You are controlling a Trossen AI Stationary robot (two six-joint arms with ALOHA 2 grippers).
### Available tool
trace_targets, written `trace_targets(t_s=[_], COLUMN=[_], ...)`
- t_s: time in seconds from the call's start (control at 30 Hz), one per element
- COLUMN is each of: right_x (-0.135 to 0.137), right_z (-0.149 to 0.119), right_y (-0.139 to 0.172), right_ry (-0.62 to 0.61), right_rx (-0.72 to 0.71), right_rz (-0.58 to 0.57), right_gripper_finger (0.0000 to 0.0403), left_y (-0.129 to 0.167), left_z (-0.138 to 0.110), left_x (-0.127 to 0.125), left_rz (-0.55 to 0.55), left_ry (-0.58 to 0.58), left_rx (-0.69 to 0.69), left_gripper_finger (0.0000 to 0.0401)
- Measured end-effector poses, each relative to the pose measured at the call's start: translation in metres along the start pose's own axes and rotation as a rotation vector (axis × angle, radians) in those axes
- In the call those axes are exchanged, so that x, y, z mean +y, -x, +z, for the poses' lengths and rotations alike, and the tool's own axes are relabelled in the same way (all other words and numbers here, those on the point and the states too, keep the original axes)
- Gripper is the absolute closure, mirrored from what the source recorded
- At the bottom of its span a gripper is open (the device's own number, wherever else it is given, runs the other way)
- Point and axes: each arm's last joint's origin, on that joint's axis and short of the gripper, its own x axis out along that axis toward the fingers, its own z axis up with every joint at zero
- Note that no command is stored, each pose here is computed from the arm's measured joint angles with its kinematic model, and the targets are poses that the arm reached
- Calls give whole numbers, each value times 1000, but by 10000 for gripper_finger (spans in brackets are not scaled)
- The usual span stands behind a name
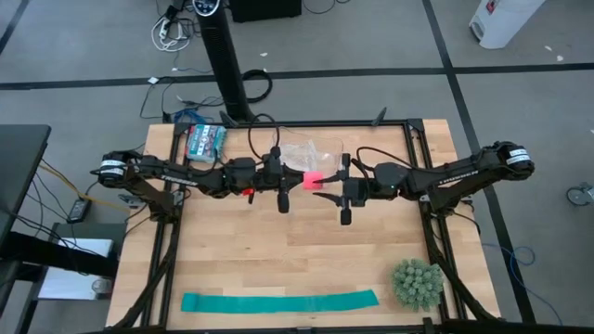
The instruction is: Roll bandage
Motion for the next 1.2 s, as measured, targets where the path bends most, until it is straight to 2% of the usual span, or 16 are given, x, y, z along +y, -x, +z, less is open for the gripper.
trace_targets(t_s=[0.17,0.3,0.53,0.87,1.2], right_x=[0,3,17,33,36], right_z=[0,-6,-9,-5,-7], right_y=[-6,-22,-40,-33,-33], right_ry=[24,51,226,267,279], right_rx=[16,66,198,224,238], right_rz=[-16,-28,-165,-121,-77], right_gripper_finger=[278,277,287,290,290], left_y=[0,-1,-1,-1,-1], left_z=[-2,-2,-3,-1,0], left_x=[3,3,4,14,16], left_rz=[11,15,12,-102,-200], left_ry=[2,27,68,135,194], left_rx=[15,16,32,41,53], left_gripper_finger=[370,370,370,370,370])
